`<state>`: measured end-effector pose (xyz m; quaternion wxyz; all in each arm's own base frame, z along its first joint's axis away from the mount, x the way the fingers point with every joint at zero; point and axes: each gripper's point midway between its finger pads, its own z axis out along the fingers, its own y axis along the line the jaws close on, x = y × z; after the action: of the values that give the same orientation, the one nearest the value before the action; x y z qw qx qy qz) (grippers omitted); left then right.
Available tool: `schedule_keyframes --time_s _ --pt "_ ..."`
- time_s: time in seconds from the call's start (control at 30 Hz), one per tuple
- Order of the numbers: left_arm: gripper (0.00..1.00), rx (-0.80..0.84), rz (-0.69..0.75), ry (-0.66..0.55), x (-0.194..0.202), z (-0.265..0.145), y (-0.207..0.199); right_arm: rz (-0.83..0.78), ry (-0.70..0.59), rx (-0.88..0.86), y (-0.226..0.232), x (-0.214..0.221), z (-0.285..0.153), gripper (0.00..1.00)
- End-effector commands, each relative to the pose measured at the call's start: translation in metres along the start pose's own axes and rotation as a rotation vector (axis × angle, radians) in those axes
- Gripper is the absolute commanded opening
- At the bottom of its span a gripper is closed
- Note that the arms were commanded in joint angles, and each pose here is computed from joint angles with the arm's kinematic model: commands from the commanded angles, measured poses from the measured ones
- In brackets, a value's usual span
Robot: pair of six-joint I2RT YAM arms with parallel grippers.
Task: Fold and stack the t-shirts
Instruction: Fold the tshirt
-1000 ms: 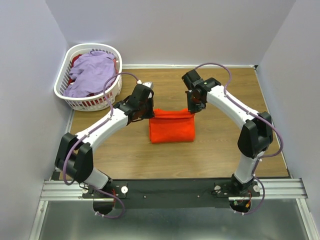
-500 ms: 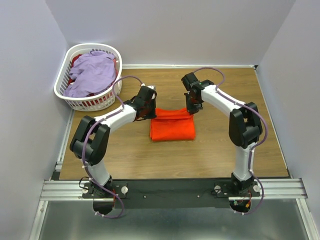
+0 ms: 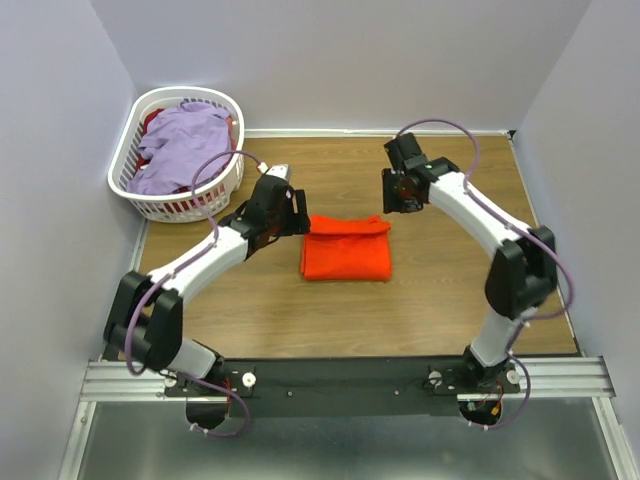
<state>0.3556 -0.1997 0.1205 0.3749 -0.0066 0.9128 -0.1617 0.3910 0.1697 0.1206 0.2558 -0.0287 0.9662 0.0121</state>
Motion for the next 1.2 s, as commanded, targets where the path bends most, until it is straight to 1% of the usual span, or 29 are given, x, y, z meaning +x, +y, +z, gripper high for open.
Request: schedule_keyframes --time_s 0.0,0.03,0.07,0.1,0.13,0.17,0.2,0.23,0.27,0.33,0.37,0.4,0.5,0.53,0.63,0.67,0.7,0.73,0.77,0.87,0.9,0.93,1.0,1.03,1.07,1.1,1.13,1.17 --pt "0.74 0.128 0.003 -0.107 -0.013 -0.029 -0.028 -0.001 -0.118 -0.153 0.016 -0.008 -0.031 0.48" --pt "0.72 0.144 0.012 -0.093 -0.005 -0.030 -0.031 -0.002 -0.122 -0.183 0.019 -0.004 -0.034 0.47" --pt "0.71 0.167 0.020 -0.096 -0.002 -0.032 -0.037 -0.001 -0.167 -0.227 0.024 -0.009 -0.043 0.45" --pt "0.66 0.183 0.026 -0.094 0.000 -0.033 -0.041 -0.002 -0.173 -0.257 0.027 -0.006 -0.044 0.42" --pt "0.60 0.213 0.034 -0.068 0.011 -0.032 -0.046 -0.012 -0.131 -0.321 0.036 0.012 -0.039 0.41" --pt "0.58 0.234 0.044 -0.059 0.016 -0.031 -0.052 -0.016 -0.125 -0.353 0.041 0.016 -0.038 0.40" --pt "0.53 0.253 0.045 -0.041 0.022 -0.025 -0.056 -0.019 -0.124 -0.408 0.049 0.020 -0.038 0.39" --pt "0.42 0.265 0.054 -0.033 0.025 -0.022 -0.060 -0.021 -0.098 -0.419 0.050 0.030 -0.031 0.39" --pt "0.40 0.254 0.065 0.000 0.034 -0.012 -0.059 -0.023 -0.083 -0.446 0.055 0.034 -0.026 0.37" --pt "0.33 0.236 0.063 0.020 0.038 -0.002 -0.057 -0.026 -0.060 -0.457 0.058 0.042 -0.017 0.36" --pt "0.32 0.213 0.059 0.045 0.045 0.007 -0.053 -0.028 -0.032 -0.460 0.059 0.049 -0.009 0.36" --pt "0.31 0.204 0.058 0.045 0.044 0.012 -0.053 -0.028 -0.024 -0.459 0.059 0.050 -0.004 0.35" --pt "0.29 0.176 0.065 0.071 0.050 0.031 -0.050 -0.030 -0.017 -0.455 0.060 0.051 0.009 0.32" --pt "0.29 0.169 0.072 0.054 0.042 0.036 -0.052 -0.025 -0.004 -0.445 0.058 0.052 0.018 0.32" --pt "0.28 0.127 0.062 0.073 0.040 0.056 -0.043 -0.004 -0.018 -0.433 0.054 0.040 0.031 0.31" --pt "0.27 0.130 0.052 0.053 0.029 0.060 -0.045 0.013 -0.013 -0.424 0.048 0.037 0.043 0.31" --pt "0.27 0.116 0.047 0.067 0.031 0.070 -0.040 0.022 -0.018 -0.431 0.047 0.030 0.046 0.31" --pt "0.27 0.122 0.033 0.047 0.017 0.075 -0.041 0.031 -0.017 -0.429 0.045 0.027 0.053 0.31" --pt "0.27 0.119 0.029 0.047 0.014 0.080 -0.039 0.043 0.005 -0.419 0.041 0.029 0.066 0.31" --pt "0.27 0.107 0.005 0.056 -0.001 0.103 -0.029 0.117 -0.011 -0.426 0.027 0.004 0.080 0.28" --pt "0.27 0.110 -0.006 0.078 0.002 0.112 -0.025 0.177 -0.009 -0.445 0.017 -0.004 0.087 0.27" --pt "0.27 0.120 -0.017 0.057 -0.011 0.115 -0.028 0.202 -0.033 -0.464 0.015 -0.018 0.085 0.27" --pt "0.29 0.115 -0.030 0.060 -0.019 0.121 -0.021 0.255 -0.061 -0.510 0.011 -0.035 0.081 0.28" --pt "0.31 0.127 -0.029 0.055 -0.024 0.120 -0.024 0.261 -0.070 -0.525 0.012 -0.039 0.078 0.29" --pt "0.34 0.138 -0.027 0.044 -0.032 0.117 -0.027 0.260 -0.078 -0.537 0.013 -0.042 0.074 0.30" --pt "0.36 0.155 -0.022 0.019 -0.041 0.108 -0.032 0.262 -0.095 -0.551 0.014 -0.045 0.066 0.31" --pt "0.39 0.163 -0.027 0.028 -0.035 0.102 -0.031 0.257 -0.090 -0.595 0.021 -0.042 0.059 0.32" --pt "0.42 0.187 -0.025 0.000 -0.039 0.096 -0.035 0.263 -0.093 -0.625 0.024 -0.036 0.058 0.34"
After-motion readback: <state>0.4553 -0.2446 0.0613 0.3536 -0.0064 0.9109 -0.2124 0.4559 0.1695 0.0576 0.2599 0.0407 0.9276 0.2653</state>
